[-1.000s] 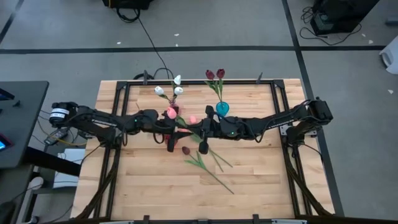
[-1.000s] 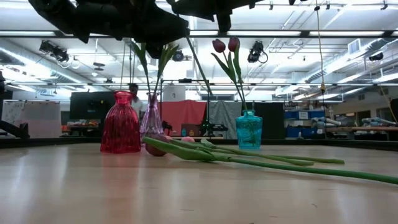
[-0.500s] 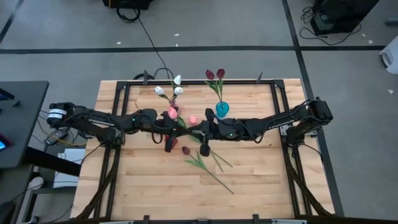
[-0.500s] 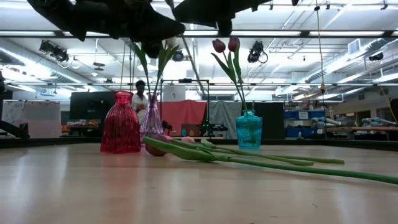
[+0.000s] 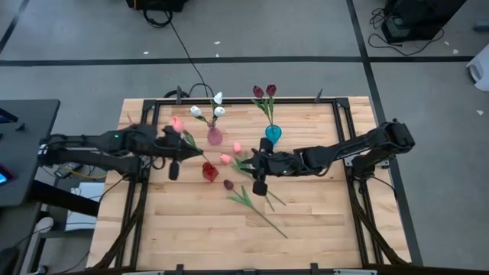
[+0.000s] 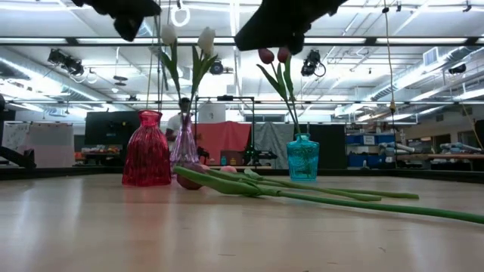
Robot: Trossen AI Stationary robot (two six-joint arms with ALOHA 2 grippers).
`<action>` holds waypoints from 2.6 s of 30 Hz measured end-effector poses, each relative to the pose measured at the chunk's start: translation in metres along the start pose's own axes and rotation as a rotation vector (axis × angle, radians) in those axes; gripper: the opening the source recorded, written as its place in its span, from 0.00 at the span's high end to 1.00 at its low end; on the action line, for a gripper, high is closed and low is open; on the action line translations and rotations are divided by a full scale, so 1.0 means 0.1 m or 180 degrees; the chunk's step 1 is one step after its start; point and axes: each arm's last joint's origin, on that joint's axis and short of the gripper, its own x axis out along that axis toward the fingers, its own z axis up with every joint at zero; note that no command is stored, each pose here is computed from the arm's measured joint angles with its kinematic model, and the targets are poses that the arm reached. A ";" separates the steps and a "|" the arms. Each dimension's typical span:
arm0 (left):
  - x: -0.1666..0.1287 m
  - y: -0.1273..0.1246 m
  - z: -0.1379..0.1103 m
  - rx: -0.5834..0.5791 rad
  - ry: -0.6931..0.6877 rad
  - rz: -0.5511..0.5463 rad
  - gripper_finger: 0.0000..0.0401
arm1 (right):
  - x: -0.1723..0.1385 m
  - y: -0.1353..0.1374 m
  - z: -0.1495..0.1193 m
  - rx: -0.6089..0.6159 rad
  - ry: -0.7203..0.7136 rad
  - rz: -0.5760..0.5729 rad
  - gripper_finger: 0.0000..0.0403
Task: Sort flowers into vase by color
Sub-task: Put the right pink flower into the red vase, then put the top pink flower into the red vase
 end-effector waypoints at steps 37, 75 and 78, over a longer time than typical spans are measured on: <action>0.10 0.09 -0.64 -0.0192 0.0757 0.0530 0.65 | 0.09 -0.09 -0.60 0.0711 0.0612 -0.0101 0.64; 0.18 -0.64 -0.59 0.0173 0.0740 -0.0291 0.65 | 0.93 -0.25 -1.19 0.0908 0.1690 -0.0587 0.74; 0.18 -0.65 -0.57 0.0163 0.0652 -0.0222 0.65 | 0.94 -0.27 -1.19 0.0928 0.1693 -0.0602 0.87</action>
